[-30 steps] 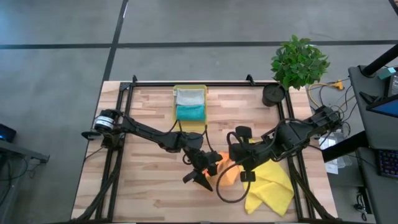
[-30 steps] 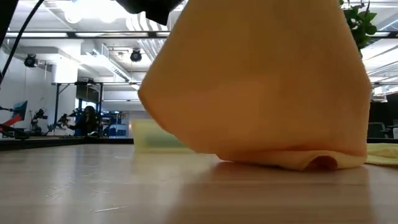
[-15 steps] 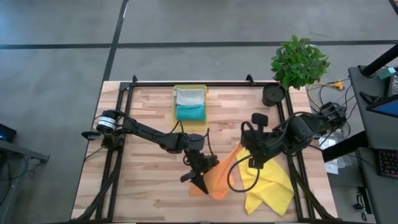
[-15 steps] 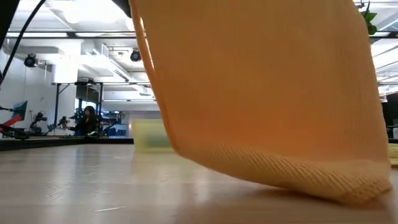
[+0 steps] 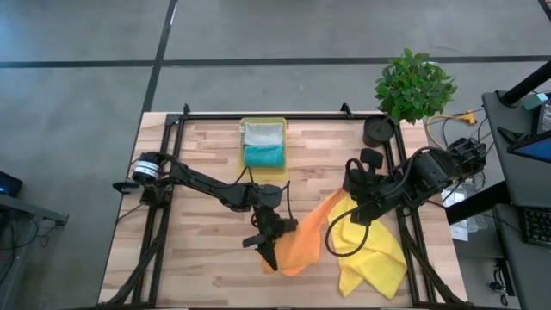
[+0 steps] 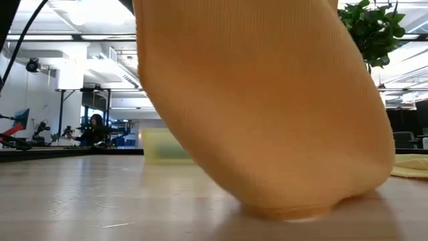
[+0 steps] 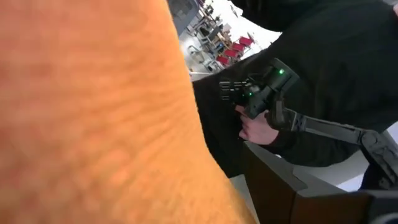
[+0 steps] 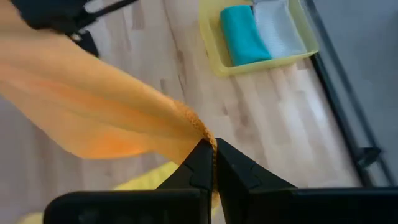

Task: Fold microfiber towels
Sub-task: Fold the orange microfiber cloth

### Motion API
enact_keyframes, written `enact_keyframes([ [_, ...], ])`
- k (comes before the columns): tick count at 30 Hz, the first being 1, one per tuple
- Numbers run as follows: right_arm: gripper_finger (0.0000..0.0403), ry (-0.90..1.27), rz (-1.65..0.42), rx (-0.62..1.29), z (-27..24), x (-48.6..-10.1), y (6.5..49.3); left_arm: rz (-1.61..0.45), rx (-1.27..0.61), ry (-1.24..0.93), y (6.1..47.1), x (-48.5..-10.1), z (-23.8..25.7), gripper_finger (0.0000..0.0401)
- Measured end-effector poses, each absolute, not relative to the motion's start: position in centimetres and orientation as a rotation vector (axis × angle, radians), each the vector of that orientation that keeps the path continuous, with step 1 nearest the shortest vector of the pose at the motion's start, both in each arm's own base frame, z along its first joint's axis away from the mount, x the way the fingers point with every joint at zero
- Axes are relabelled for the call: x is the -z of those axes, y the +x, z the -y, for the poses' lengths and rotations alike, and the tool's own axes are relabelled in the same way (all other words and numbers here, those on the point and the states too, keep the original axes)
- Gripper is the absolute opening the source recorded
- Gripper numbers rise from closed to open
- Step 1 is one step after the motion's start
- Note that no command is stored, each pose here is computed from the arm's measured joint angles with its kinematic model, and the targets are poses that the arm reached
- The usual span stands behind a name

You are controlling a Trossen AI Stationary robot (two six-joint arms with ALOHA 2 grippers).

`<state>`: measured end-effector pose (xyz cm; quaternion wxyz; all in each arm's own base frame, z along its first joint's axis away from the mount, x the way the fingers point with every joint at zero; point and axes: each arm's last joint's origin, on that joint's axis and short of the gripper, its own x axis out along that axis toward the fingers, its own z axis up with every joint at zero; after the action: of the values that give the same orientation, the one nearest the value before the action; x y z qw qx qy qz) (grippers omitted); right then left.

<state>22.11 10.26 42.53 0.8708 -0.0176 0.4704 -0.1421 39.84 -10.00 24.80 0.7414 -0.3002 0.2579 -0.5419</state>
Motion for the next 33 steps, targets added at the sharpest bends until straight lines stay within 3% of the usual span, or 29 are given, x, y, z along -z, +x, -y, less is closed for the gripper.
enact_keyframes([
  [9,0.0008,-0.059,-1.034,0.178,-14.9,-39.7,24.0,-0.470,1.073,-0.613,37.8,-27.9,6.6,0.0118],
  [13,0.0008,-0.113,-1.061,0.204,-15.6,-38.4,24.6,-0.495,0.887,-0.511,35.2,-29.0,4.6,0.0082],
  [18,0.0008,-0.211,-1.063,0.294,-14.7,-38.2,24.4,-0.636,0.551,-0.298,31.0,-30.3,3.0,0.0008],
  [24,0.0008,-0.324,-0.974,0.428,-11.0,-40.0,24.1,-0.649,-0.010,-0.068,25.6,-33.5,1.0,0.0005],
  [33,0.0008,-0.396,-0.840,0.625,-3.9,-43.8,23.0,-0.370,-0.470,0.063,18.6,-39.4,-1.6,0.0000],
])
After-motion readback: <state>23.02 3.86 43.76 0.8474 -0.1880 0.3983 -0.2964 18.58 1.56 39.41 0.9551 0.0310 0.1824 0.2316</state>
